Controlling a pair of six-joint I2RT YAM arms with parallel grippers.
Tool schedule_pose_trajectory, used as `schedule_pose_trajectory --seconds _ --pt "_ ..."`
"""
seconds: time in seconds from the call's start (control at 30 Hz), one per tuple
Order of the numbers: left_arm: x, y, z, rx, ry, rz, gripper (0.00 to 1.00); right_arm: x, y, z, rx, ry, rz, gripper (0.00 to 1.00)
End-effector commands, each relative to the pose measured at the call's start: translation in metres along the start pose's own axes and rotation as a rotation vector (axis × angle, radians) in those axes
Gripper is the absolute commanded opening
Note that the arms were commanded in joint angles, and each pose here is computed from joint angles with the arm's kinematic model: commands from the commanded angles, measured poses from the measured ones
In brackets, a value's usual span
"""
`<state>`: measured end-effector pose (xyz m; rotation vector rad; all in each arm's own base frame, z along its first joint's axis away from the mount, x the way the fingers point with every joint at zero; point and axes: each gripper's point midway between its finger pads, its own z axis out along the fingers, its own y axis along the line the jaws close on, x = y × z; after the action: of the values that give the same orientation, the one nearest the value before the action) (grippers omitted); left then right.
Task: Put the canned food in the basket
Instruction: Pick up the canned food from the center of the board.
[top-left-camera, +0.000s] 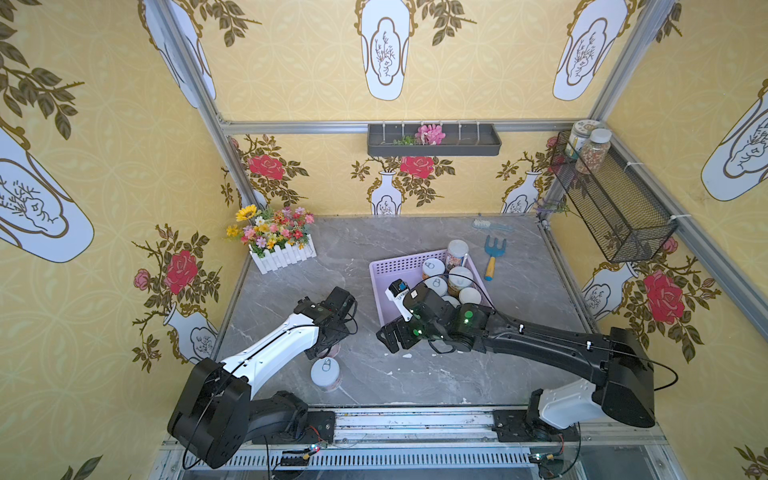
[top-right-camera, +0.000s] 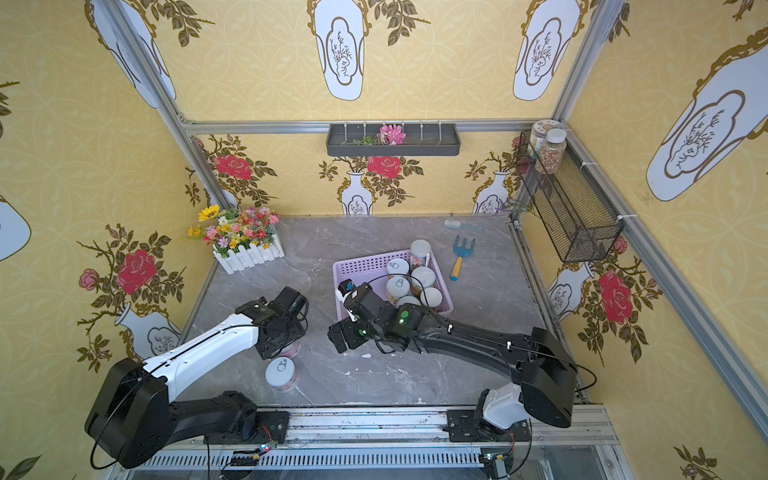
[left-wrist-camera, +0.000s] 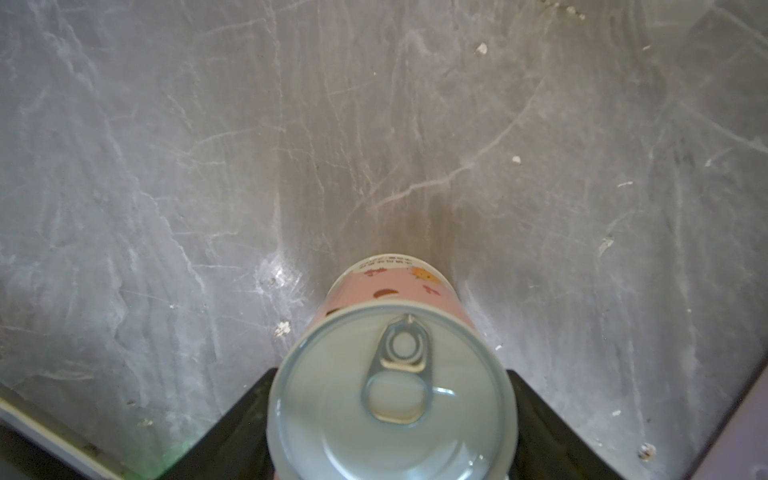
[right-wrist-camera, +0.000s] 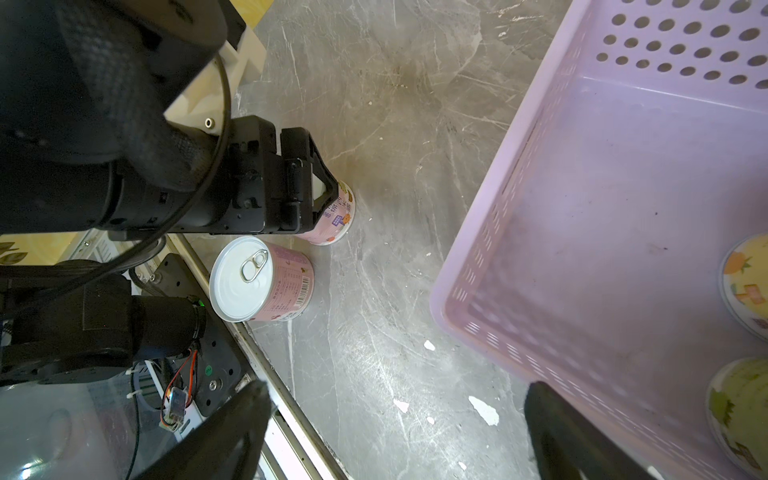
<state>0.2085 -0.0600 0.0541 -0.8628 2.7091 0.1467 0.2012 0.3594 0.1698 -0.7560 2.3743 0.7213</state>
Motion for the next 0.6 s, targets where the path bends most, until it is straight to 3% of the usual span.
schedule_pose_trajectory --seconds 0.0,0.57 --pt "0.004 0.002 -0.001 0.000 0.022 0.007 0.73 -0.008 0.003 0.000 -0.007 -0.025 -0.003 0.99" --pt "-0.027 -0.015 -0.045 0.084 -0.078 0.035 0.73 -0.009 -0.001 -0.005 -0.018 -0.051 0.028 0.99"
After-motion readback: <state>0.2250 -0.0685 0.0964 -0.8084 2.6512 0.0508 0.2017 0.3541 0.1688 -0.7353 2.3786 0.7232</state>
